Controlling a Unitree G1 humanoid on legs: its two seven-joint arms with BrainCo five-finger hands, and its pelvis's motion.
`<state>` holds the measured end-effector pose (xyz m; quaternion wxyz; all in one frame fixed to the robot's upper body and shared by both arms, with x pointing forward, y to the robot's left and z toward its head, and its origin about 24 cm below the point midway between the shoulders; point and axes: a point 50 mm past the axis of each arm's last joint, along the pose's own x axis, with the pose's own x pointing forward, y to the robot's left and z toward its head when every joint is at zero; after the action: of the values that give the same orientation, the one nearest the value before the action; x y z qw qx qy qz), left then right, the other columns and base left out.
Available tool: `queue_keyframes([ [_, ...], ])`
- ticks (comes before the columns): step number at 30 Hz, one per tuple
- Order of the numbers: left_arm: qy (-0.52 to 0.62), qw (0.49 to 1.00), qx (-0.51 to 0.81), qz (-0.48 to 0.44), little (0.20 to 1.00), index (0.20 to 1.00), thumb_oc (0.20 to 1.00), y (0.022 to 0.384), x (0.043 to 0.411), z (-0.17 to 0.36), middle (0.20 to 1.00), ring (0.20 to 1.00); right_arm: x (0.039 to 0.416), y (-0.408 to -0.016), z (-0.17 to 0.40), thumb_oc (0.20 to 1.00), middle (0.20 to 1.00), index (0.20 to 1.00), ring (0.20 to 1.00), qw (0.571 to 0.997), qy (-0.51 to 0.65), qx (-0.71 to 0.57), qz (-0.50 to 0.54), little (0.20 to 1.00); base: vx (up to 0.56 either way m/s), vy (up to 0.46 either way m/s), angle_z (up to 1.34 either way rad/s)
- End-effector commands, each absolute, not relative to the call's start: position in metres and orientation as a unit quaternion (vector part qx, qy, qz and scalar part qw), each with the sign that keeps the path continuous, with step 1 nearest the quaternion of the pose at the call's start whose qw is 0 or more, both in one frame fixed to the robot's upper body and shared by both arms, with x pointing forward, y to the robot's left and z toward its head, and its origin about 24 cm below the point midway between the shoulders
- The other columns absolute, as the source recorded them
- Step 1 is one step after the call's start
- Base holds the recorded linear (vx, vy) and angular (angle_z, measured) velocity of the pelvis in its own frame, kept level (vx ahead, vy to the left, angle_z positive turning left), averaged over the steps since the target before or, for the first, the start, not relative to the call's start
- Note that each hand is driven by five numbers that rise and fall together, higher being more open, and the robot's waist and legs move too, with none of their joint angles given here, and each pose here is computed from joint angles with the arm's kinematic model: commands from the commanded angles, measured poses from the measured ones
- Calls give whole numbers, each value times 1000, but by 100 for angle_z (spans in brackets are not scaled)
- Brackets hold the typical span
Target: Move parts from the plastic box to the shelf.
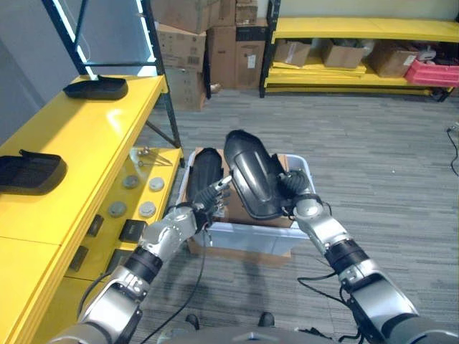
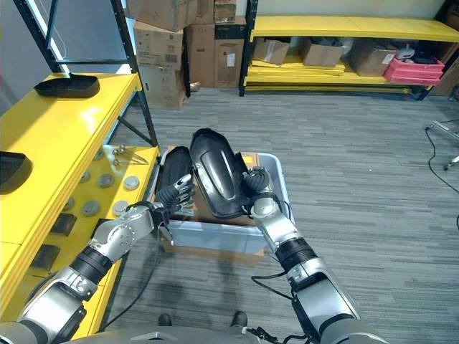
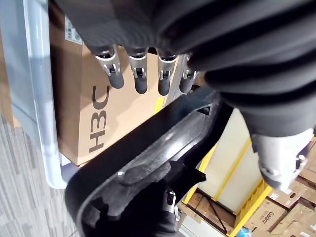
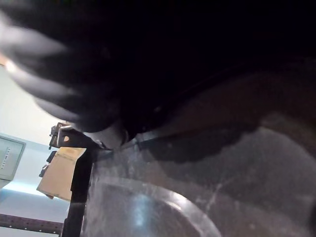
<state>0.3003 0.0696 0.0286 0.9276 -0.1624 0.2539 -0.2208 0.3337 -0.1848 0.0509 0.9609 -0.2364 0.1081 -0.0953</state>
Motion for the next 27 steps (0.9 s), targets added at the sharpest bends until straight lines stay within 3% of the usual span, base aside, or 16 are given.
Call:
queue_keyframes([
  [1,209,935,-138,-251,1000,1000,1000,50,317,52,1000,1000,358,-177,103,200,200,200,200,969,2,-223,-105,200,0,0,0],
  [12,176,938,-170,-247,1000,1000,1000,63,323,76,1000,1000,358,-193,122,200,200,200,200,971,-21,-208,-116,200,0,0,0],
  [27,161,935,-156,-276,1000,1000,1000,26,317,80,1000,1000,362,-143,124,200,200,200,200,982,-36,-173,-64,200,0,0,0],
])
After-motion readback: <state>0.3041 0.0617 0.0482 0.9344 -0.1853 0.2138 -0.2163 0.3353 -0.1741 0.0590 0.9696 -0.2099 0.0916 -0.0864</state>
